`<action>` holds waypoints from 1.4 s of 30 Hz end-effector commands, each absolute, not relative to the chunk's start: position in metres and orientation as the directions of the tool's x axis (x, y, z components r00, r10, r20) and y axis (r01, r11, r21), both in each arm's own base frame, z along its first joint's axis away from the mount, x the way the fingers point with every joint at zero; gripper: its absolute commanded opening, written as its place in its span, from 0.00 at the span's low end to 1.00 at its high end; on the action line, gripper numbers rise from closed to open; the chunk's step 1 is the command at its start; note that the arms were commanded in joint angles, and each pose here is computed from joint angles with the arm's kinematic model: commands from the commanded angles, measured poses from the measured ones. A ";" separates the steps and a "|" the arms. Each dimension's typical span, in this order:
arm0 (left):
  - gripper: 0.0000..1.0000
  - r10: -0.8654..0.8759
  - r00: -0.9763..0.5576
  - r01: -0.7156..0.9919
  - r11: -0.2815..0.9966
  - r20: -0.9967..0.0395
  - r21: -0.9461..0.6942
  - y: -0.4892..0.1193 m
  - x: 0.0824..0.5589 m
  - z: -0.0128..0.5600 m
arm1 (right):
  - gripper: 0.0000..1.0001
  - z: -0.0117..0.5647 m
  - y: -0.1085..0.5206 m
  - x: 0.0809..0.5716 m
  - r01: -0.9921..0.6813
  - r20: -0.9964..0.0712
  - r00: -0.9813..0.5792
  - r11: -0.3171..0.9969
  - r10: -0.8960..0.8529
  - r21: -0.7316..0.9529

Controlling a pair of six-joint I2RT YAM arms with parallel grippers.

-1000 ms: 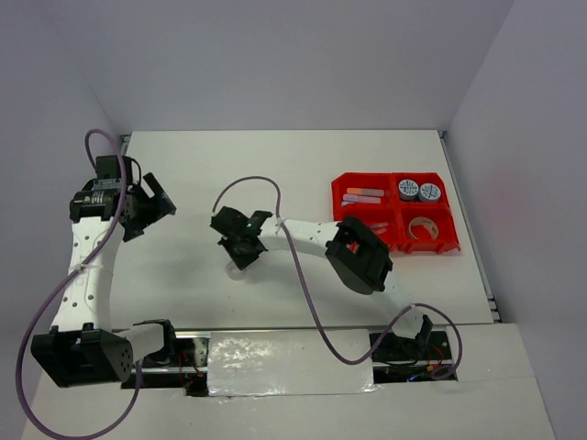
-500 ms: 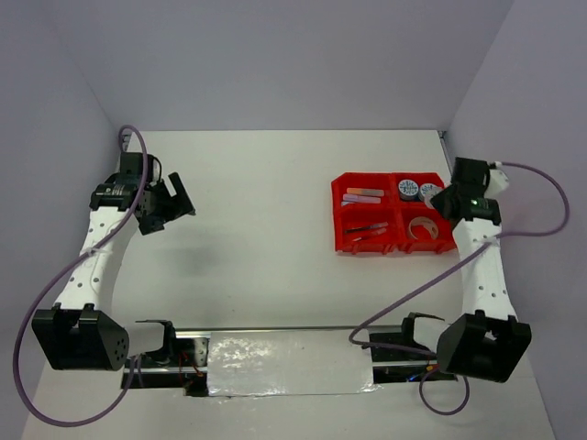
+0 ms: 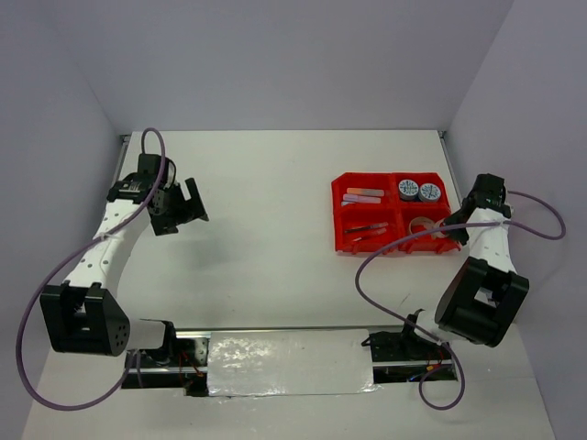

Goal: Sort the stationery into containers
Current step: Place the stationery in the storage box.

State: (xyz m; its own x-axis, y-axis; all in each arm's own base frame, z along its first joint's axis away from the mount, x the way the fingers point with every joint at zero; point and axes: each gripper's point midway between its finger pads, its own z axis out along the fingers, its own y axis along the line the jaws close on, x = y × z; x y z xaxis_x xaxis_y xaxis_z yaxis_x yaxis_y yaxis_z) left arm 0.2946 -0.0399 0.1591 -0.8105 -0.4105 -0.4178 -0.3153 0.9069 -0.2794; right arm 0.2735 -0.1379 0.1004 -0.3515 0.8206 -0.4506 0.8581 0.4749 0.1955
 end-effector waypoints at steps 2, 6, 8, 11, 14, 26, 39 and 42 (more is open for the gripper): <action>0.99 -0.368 -0.821 -0.254 0.920 -0.437 -0.298 -0.052 0.306 0.165 | 0.00 0.122 -0.140 0.294 0.804 -0.523 -0.357 0.539 0.774 0.249; 0.99 -0.361 -0.828 -0.246 0.922 -0.429 -0.300 -0.055 0.308 0.161 | 0.00 0.123 -0.135 0.302 0.774 -0.526 -0.386 0.576 0.758 0.262; 0.99 -0.361 -0.829 -0.246 0.921 -0.427 -0.300 -0.056 0.309 0.159 | 0.00 0.124 -0.130 0.309 0.758 -0.532 -0.404 0.598 0.744 0.261; 0.99 -0.358 -0.831 -0.247 0.923 -0.425 -0.296 -0.056 0.311 0.158 | 0.00 0.118 -0.123 0.316 0.743 -0.514 -0.440 0.620 0.736 0.252; 0.99 -0.360 -0.828 -0.247 0.923 -0.429 -0.296 -0.055 0.312 0.160 | 0.00 0.110 -0.119 0.319 0.743 -0.507 -0.471 0.634 0.722 0.214; 0.99 -0.340 -0.840 -0.211 0.922 -0.422 -0.324 -0.062 0.313 0.160 | 0.37 0.097 -0.123 0.321 0.757 -0.504 -0.477 0.628 0.719 0.179; 0.99 -0.327 -0.847 -0.199 0.926 -0.419 -0.321 -0.067 0.313 0.164 | 0.69 0.140 -0.104 0.334 0.682 -0.535 -0.467 0.672 0.704 0.289; 0.99 -0.320 -0.844 -0.204 0.934 -0.431 -0.294 -0.066 0.313 0.170 | 0.77 0.187 -0.083 0.341 0.592 -0.604 -0.494 0.751 0.625 0.293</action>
State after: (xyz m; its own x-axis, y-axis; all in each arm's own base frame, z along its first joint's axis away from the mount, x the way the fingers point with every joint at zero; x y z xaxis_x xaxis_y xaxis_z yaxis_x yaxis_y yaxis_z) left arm 0.3039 -0.0646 0.1500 -0.8609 -0.3406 -0.3779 -0.2332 0.9244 -0.3019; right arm 0.3183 -0.1008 0.1073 -0.5191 0.7188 -0.4625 0.7198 0.6594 0.2169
